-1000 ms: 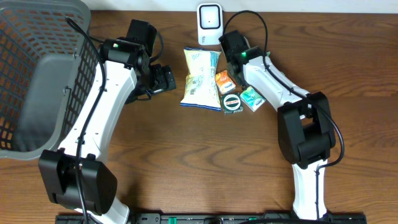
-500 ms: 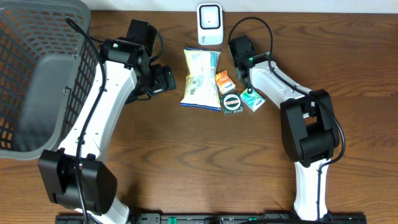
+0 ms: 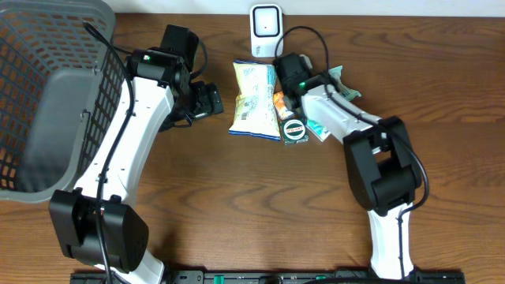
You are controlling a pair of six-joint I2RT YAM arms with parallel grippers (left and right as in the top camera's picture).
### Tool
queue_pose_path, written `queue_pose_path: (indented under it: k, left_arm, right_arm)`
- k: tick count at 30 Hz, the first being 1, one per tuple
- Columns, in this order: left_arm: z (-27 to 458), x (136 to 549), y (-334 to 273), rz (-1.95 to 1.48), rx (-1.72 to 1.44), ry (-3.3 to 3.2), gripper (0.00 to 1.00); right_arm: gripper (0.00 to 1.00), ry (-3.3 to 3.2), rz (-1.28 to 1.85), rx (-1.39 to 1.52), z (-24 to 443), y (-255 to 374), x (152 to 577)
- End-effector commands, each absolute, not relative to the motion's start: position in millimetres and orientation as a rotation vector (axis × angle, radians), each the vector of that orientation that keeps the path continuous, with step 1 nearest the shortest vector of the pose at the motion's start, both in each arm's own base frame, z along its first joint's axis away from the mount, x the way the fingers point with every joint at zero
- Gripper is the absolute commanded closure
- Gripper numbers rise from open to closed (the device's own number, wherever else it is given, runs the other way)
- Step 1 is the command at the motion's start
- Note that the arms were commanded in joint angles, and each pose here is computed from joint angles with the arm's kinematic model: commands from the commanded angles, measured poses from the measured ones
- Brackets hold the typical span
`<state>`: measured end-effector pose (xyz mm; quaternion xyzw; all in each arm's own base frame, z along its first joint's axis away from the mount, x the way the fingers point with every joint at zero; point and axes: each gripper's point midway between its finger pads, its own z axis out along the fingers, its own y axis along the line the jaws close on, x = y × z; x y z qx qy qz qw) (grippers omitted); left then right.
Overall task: Scan the item barcode
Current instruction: 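Lower the right gripper onto the large green wipes pack, then grasp the large green wipes pack with the right gripper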
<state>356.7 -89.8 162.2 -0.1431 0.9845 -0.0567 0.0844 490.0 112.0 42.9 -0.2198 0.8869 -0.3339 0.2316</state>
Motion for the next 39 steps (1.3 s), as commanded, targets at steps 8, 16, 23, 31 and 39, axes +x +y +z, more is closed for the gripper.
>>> queue_pose_path:
  k: [8, 16, 23, 31, 39]
  left_arm:
    - [159.1, 355.4, -88.4, -0.161, -0.451, 2.945, 0.0]
    - [159.1, 355.4, -88.4, -0.161, -0.451, 2.945, 0.0]
    - [159.1, 355.4, -88.4, -0.161, -0.451, 2.945, 0.0]
    - [159.1, 355.4, -88.4, -0.161, -0.451, 2.945, 0.0]
    - [159.1, 355.4, -88.4, -0.161, -0.451, 2.945, 0.0]
  right_arm:
    - [0.08, 2.494, -0.683, -0.782, 30.2, 166.9, 466.6]
    - [0.14, 2.52, -0.654, -0.771, 24.9, 160.2, 467.1]
    - [0.2, 2.474, -0.817, -0.693, 37.5, 135.0, 476.6]
    - [0.25, 2.483, -0.832, -0.599, 35.7, 107.1, 487.5]
    - [0.26, 2.517, -0.842, -0.519, 29.0, 72.3, 493.2]
